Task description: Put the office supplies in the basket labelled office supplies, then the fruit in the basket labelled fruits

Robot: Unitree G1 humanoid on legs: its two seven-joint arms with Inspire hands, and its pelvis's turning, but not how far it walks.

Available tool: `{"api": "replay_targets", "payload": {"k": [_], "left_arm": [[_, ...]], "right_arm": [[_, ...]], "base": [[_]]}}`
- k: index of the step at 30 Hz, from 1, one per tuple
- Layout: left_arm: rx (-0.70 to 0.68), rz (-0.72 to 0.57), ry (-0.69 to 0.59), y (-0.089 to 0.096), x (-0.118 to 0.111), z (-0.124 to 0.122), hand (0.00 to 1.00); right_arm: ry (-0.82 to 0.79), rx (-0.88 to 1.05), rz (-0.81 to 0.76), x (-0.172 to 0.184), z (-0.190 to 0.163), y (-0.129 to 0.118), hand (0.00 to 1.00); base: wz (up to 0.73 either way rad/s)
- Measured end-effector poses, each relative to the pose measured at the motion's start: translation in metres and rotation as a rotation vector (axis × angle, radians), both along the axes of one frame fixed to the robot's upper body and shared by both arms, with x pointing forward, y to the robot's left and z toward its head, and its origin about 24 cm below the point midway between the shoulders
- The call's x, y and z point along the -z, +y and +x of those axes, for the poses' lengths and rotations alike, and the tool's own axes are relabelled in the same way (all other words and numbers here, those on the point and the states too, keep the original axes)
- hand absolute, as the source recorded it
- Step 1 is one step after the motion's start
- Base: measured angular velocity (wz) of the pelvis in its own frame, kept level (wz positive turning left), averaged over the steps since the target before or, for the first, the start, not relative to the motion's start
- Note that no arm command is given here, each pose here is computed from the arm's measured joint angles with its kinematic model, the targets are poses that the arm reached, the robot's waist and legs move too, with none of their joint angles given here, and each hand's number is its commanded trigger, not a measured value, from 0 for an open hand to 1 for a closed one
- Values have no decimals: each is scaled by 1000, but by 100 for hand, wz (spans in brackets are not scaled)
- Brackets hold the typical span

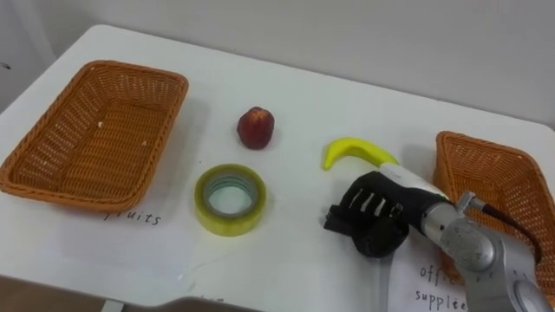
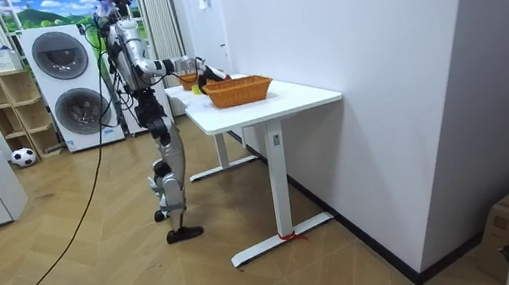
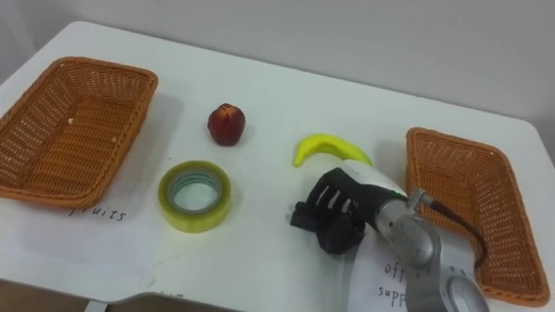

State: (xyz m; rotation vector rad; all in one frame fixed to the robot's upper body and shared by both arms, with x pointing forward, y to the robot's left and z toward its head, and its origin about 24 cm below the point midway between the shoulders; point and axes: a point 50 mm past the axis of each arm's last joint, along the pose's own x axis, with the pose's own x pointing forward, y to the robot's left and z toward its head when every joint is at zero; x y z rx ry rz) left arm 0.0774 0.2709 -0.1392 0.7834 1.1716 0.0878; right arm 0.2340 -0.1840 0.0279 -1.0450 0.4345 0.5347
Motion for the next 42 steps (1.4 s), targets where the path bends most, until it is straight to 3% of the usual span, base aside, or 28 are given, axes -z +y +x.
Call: {"api": "replay_targets", "payload": {"k": [21, 26, 42], "left_arm": [[12, 8, -12, 0, -2, 2, 0], [9, 23, -8, 1, -1, -1, 0], [-41, 12, -5, 4, 0, -15, 0]], "right_arm": [[-21, -25, 63, -9, -3, 6, 100], [-96, -53, 89, -28, -3, 11, 100], [-356, 48, 212, -72, 0, -16, 100]], "base": [[0], [-4], [-2]]}}
